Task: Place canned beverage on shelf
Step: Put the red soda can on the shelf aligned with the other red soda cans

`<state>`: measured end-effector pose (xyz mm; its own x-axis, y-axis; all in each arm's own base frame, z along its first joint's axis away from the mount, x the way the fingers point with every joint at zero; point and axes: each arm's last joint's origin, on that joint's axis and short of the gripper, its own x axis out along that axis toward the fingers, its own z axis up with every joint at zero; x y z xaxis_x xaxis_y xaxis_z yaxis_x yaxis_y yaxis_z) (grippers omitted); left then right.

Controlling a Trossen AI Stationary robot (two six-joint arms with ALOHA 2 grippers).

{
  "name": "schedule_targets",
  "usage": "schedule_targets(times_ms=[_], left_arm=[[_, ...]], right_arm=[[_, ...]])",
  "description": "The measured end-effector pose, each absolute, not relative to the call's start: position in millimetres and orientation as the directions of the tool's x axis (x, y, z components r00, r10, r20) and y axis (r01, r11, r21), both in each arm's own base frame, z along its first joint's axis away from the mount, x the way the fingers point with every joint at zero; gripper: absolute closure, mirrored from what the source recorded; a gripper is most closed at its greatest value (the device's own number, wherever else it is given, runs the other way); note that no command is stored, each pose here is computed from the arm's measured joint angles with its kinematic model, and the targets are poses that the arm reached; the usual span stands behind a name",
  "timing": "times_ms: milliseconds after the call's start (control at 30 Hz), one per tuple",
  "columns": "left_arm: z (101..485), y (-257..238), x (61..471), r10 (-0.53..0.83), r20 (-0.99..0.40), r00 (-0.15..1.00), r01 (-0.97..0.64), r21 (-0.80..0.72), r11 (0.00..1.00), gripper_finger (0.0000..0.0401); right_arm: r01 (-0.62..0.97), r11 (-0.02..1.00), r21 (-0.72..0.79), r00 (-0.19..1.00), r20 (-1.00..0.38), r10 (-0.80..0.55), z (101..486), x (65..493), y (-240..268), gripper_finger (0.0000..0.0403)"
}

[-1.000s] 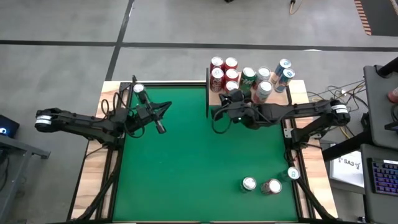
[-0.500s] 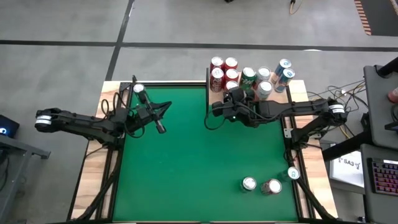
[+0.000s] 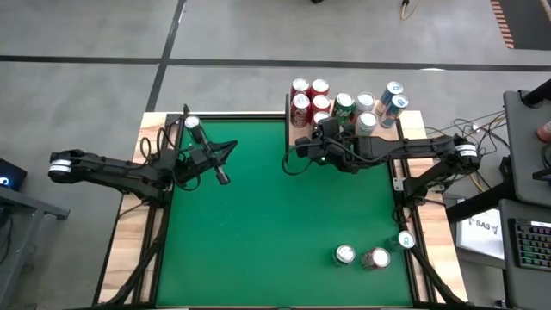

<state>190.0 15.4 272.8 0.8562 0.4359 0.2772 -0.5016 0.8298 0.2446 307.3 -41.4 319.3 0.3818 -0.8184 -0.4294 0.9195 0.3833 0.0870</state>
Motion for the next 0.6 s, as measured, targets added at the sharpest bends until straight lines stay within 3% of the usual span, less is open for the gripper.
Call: schedule_targets(times_ms=[433,600], left_arm=[[273,15,190,0.436,0.278,0.856,-0.503,0.253,0.827,0.0401],[274,15,190,0.436,0.288,0.853,-0.506,0.248,0.826,0.0401]], right_arm=[[0.917,0.391,0.074,0.383,-0.428,-0.818,319,307,-41,0.0394],[0.896,0.439,0.072,0.426,-0.418,-0.802,324,306,-29,0.0394]])
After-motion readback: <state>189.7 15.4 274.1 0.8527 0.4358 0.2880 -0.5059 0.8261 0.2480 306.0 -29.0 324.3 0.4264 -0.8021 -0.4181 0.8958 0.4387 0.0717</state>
